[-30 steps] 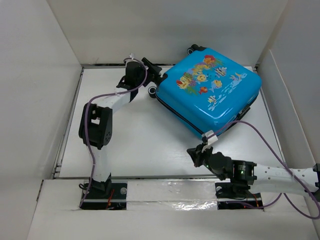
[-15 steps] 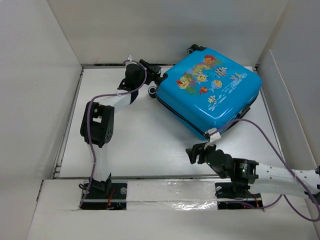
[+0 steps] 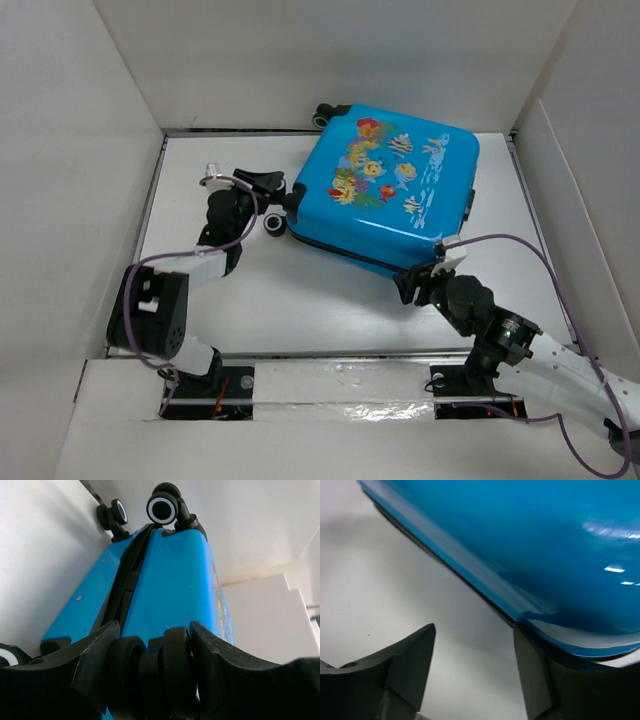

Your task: Pack the luggage

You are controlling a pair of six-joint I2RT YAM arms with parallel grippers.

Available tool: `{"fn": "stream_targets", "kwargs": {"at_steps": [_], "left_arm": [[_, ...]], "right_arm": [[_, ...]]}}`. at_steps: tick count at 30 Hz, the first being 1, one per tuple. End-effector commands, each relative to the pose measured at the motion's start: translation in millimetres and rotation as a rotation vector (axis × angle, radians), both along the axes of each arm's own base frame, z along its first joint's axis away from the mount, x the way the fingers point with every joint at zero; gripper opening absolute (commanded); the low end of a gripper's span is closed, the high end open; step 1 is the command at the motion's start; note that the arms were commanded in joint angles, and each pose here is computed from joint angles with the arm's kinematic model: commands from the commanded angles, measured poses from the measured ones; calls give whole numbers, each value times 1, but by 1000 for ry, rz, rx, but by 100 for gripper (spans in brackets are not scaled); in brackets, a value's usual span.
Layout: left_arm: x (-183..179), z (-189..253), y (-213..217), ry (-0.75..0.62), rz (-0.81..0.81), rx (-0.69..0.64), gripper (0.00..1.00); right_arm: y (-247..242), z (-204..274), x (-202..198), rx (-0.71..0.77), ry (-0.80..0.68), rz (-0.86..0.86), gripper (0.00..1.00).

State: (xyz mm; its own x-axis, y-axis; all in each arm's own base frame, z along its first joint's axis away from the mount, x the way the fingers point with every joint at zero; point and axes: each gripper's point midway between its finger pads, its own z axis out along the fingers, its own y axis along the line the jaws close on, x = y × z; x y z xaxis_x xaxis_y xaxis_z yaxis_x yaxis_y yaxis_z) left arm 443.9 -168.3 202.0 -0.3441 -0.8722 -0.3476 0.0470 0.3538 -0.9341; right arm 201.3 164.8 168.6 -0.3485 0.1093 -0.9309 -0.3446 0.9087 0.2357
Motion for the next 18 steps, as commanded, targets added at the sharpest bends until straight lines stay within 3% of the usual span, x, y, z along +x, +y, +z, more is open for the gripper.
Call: {"fn": "stream_targets", "kwargs": {"at_steps": [1, 2, 3, 5, 6, 7, 11, 15, 17, 18], "left_arm": [[-13, 56, 87, -201, 311, 57, 0], [-26, 68, 92, -234, 330, 69, 0], [-28, 66, 93, -215, 330, 90, 0], [-32, 86, 92, -244, 320, 101, 0], [-33, 92, 90, -252, 312, 98, 0], [-32, 97, 89, -257, 307, 99, 0], [-21, 130, 79, -296, 261, 98, 0], [-13, 132, 78, -282, 257, 124, 0], [-6, 114, 82, -238, 270, 147, 0], [-4, 107, 81, -222, 261, 150, 0]], "right_arm": [[13, 44, 5, 2, -119, 127, 62], [17, 48, 3, 1, -129, 158, 57], [17, 48, 4, -9, -124, 164, 41], [19, 48, -2, -8, -102, 192, 20], [18, 47, -3, 7, -95, 185, 4], [17, 45, -5, 20, -88, 180, 0], [0, 14, -7, 60, -27, 80, 0], [-21, -5, -4, 91, 24, -57, 1], [-22, -7, 2, 93, 26, -73, 10], [-22, -8, 5, 84, 31, -77, 19]]}}
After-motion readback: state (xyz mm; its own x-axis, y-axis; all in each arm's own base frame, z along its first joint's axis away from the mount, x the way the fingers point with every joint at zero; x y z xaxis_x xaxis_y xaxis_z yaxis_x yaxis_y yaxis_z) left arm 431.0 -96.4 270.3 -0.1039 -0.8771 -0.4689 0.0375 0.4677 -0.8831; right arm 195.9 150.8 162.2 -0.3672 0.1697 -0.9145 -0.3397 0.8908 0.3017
